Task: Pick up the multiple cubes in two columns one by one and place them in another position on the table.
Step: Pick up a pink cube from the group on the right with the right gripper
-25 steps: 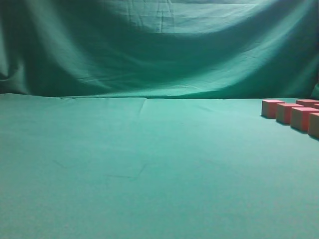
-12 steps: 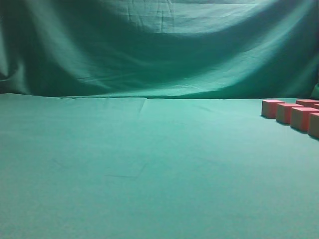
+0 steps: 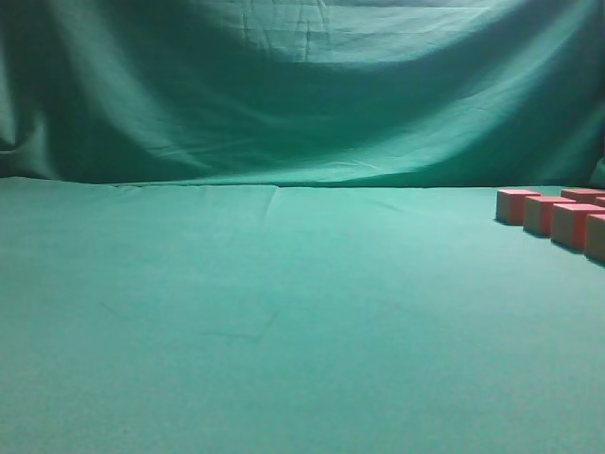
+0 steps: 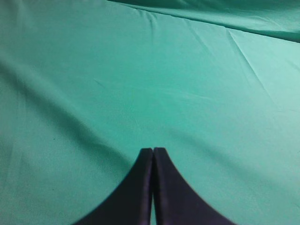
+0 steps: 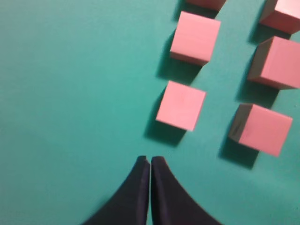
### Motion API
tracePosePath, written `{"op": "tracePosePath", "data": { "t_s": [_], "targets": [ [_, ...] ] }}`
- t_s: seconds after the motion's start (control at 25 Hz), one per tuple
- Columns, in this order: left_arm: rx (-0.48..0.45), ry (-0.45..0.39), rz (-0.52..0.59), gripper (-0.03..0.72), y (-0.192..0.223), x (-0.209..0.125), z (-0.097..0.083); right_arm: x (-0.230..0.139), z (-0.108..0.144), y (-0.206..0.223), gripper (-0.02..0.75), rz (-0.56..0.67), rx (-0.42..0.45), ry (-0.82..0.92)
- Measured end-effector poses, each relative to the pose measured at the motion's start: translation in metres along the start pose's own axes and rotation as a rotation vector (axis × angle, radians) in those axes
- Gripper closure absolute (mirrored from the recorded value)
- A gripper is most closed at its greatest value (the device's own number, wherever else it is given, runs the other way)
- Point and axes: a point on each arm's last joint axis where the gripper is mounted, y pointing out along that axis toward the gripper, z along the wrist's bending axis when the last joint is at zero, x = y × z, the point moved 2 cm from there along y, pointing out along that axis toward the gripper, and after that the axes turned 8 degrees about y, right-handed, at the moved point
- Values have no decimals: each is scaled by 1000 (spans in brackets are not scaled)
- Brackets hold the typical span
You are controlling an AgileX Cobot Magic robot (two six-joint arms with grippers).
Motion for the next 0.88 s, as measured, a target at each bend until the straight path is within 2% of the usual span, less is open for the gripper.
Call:
{"op": "tracePosePath", "data": {
  "t_s": [0.16,0.28,0.48,0.56,0.88],
  "targets": [
    [0,0,0,688,0,0,0,12,-4,20,738,56,-49,-10],
    [0,0,0,688,0,0,0,20,-4,28,585,70,-55,-6],
    [0,0,0,688,0,0,0,27,-4,30,282,38,-53,8],
    [0,0,0,688,0,0,0,27,-4,30,217,32,-52,37],
    [0,0,0,688,0,0,0,30,-4,40,228,44,-56,68]
  ]
}}
